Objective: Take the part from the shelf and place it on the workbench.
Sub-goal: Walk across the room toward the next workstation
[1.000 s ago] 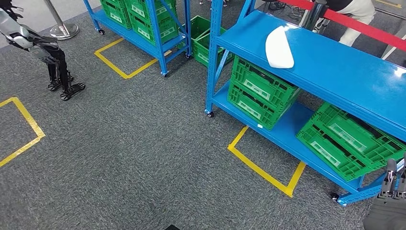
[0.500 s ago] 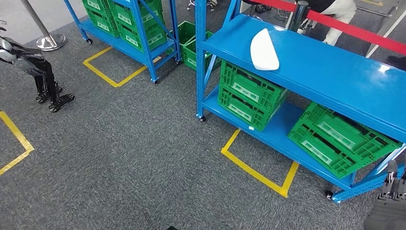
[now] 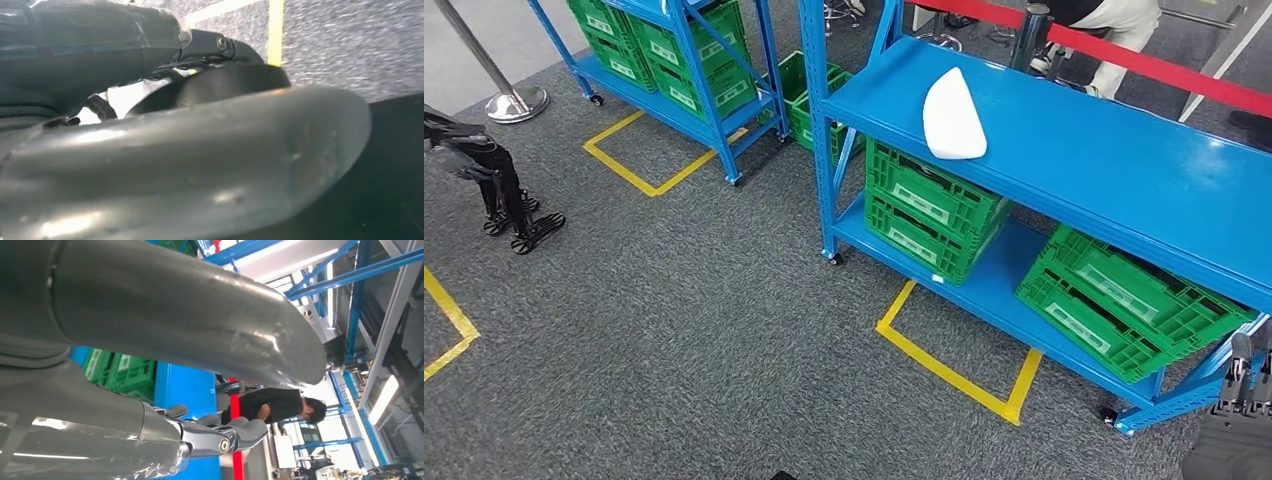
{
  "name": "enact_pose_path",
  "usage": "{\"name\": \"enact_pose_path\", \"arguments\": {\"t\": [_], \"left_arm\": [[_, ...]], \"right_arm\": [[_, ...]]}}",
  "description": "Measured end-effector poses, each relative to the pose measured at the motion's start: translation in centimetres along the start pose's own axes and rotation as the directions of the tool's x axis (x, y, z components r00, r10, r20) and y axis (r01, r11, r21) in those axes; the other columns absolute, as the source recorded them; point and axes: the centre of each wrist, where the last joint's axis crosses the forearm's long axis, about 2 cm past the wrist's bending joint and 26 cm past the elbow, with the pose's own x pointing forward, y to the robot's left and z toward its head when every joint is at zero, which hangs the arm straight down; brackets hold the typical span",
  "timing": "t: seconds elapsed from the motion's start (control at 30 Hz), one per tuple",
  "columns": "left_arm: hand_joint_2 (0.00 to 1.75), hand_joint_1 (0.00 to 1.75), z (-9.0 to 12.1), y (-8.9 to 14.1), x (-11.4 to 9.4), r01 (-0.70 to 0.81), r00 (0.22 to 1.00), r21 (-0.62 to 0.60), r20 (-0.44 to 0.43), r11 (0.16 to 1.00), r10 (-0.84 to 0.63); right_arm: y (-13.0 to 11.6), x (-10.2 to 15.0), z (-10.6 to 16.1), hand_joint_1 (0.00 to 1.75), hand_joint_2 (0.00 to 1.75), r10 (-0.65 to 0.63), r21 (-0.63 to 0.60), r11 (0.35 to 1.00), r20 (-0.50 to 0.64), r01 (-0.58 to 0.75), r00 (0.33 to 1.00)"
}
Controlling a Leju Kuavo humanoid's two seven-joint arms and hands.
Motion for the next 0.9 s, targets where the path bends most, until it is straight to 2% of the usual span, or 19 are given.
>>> {"name": "enact_pose_path", "arguments": {"t": [0.9], "left_arm": [[0.0,0.0,0.01,-0.05,0.01,0.016,1.0,-0.004,0.003,1.0,-0.016]], "right_arm": [[-0.13,0.09,-0.26,0.0,0.0,0.029,-0.018,0.999,0.042,-0.028,0.999]]}}
